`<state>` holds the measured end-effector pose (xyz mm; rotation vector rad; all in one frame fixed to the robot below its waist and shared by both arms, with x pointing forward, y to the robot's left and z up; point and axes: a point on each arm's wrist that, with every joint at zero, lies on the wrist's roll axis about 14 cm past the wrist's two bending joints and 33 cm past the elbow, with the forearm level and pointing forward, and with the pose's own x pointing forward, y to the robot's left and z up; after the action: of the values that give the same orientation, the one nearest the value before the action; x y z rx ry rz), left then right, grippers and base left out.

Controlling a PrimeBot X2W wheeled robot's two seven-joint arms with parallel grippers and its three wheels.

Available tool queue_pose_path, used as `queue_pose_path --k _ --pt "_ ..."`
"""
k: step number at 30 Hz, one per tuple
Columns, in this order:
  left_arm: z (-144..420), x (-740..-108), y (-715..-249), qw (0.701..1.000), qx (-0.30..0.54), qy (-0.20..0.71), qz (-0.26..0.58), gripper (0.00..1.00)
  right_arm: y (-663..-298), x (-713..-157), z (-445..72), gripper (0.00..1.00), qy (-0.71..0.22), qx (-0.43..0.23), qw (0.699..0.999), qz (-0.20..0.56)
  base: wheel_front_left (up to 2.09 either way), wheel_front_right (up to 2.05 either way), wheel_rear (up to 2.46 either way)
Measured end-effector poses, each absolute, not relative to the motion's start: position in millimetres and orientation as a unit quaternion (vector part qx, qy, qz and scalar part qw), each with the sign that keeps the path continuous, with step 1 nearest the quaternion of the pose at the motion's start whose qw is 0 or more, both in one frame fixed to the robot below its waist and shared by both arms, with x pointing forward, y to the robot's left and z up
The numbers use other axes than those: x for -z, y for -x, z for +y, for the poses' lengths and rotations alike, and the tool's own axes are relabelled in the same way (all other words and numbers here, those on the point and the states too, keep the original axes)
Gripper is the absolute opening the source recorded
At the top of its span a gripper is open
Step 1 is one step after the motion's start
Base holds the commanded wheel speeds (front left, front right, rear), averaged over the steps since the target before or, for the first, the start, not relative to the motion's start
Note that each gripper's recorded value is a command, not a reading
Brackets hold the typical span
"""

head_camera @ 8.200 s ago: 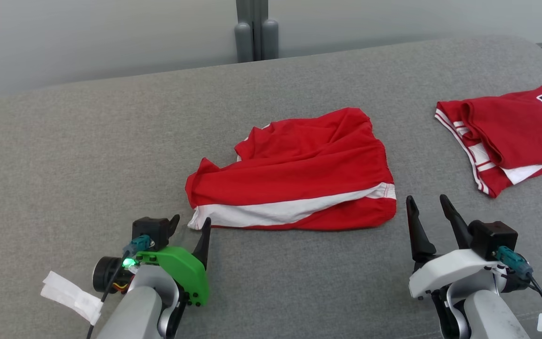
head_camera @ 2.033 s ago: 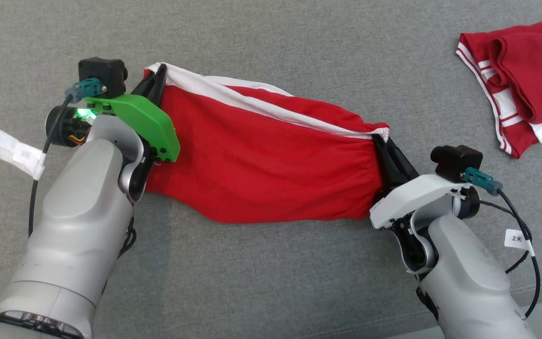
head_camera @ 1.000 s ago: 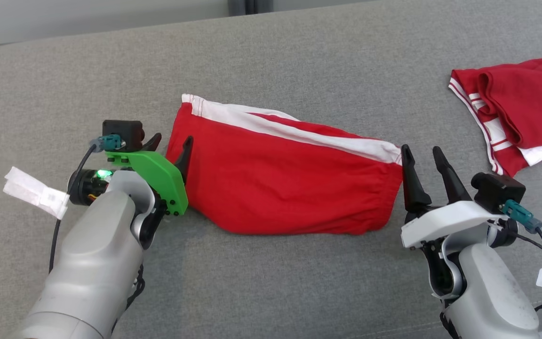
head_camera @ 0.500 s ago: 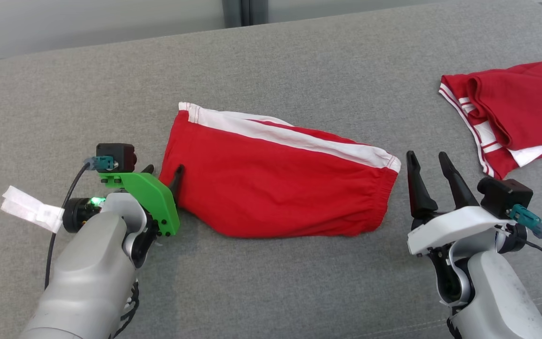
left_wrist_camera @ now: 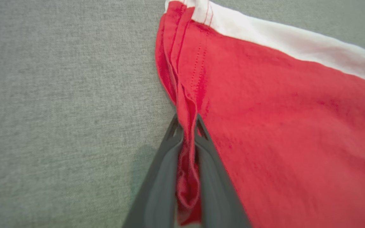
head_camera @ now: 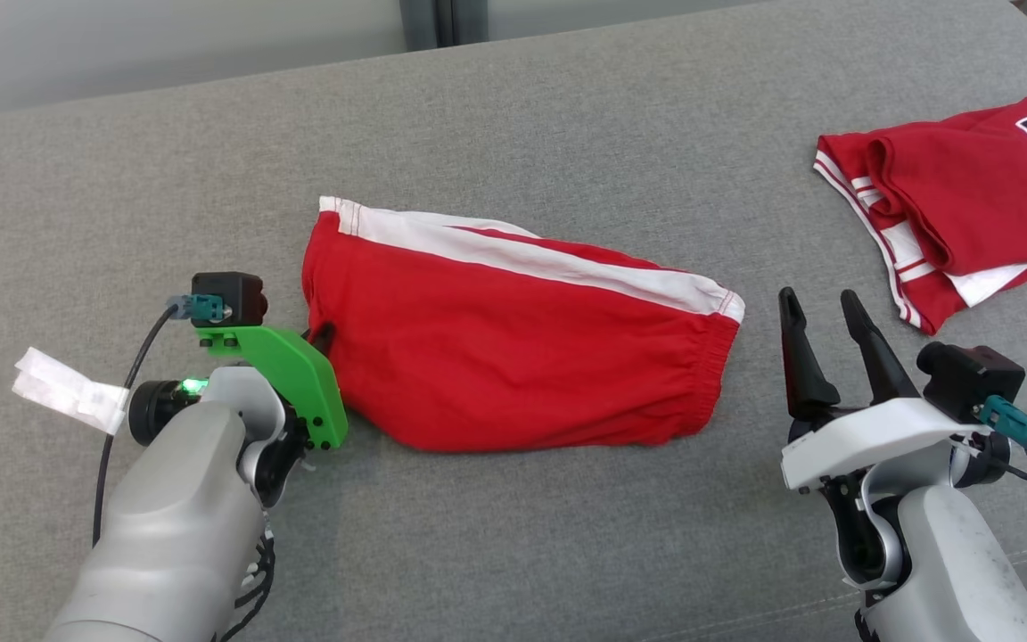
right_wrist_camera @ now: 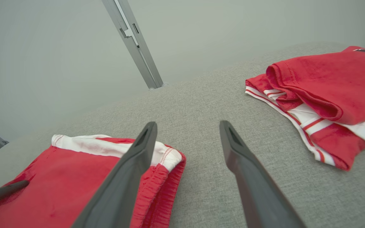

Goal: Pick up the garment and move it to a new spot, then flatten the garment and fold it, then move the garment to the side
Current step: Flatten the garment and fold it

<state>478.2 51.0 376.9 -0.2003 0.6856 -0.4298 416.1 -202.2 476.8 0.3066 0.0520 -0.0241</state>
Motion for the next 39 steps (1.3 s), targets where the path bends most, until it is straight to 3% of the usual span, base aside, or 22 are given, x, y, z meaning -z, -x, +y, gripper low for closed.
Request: queue_pose_path --k 14,24,33,35,39 --pt "71.0 -403.8 -452.1 0.932 0.174 0.169 0.268 0.0 -403.3 -486.6 -205.9 1.0 -0.152 0.017 0.988 0.018 0.0 0.0 0.0" --pt "96.3 -392.6 -402.0 0.928 0.111 0.233 0.268 0.0 -396.6 -489.3 -196.1 1.0 -0.144 0.001 0.989 0.028 0.0 0.0 0.0" --pt "87.8 -394.1 -391.1 0.924 0.1 0.259 0.262 0.0 -396.3 -487.9 -194.1 1.0 -0.14 -0.003 0.989 0.038 0.0 0.0 0.0" --pt "89.1 -397.4 -391.9 0.928 0.097 0.256 0.254 1.0 -395.4 -487.9 -194.3 1.0 -0.14 -0.003 0.989 0.039 0.0 0.0 0.0" --pt "97.4 -411.7 -399.6 0.944 0.092 0.233 0.216 1.0 -394.7 -489.6 -194.7 1.0 -0.139 -0.003 0.99 0.038 0.0 0.0 0.0"
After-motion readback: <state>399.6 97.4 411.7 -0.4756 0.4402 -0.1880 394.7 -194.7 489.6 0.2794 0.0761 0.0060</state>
